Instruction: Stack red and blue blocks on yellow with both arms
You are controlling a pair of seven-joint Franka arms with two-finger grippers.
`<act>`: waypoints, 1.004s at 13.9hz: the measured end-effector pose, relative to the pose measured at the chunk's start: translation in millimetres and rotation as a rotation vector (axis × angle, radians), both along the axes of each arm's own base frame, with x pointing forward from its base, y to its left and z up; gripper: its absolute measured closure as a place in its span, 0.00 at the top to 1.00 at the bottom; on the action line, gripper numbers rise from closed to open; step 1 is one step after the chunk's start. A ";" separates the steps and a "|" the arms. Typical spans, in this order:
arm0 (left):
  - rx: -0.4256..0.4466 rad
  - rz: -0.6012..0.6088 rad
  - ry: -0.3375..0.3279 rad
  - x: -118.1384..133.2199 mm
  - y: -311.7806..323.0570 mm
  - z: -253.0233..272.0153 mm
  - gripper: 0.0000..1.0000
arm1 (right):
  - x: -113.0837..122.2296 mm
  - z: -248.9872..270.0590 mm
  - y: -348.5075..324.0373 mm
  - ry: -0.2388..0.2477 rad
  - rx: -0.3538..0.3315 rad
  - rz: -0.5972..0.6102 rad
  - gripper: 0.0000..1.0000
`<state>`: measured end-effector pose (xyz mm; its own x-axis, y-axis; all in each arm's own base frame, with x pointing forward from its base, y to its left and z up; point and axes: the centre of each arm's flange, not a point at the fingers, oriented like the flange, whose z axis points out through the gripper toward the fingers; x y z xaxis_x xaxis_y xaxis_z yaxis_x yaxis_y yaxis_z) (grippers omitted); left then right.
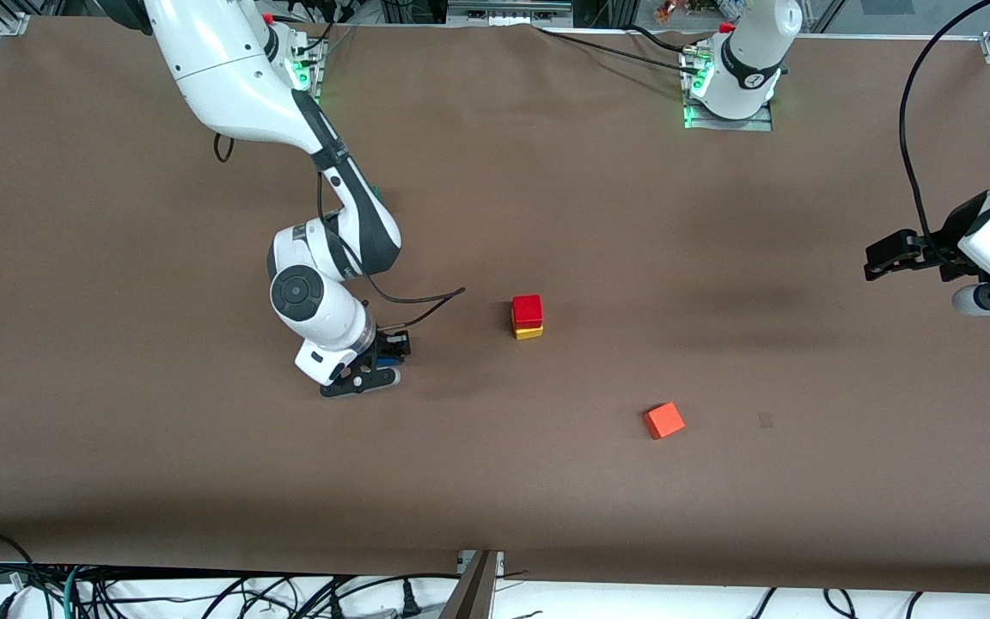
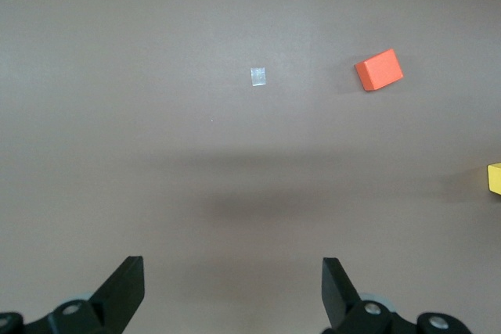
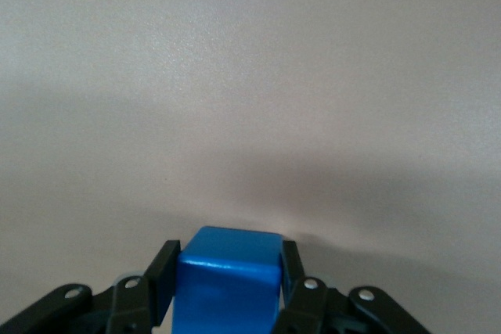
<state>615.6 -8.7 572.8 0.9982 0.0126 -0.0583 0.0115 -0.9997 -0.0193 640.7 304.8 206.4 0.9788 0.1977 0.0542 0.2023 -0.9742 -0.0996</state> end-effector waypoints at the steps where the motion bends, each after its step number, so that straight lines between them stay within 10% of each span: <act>1: 0.000 0.000 0.000 0.0 0.1 0.0 1.00 | 0.0 -0.1 0.0 0.000 0.000 0.000 0.56; 14: 0.000 0.000 0.000 0.0 0.3 0.0 1.00 | -4.7 0.5 11.5 -0.029 -0.001 -0.012 0.56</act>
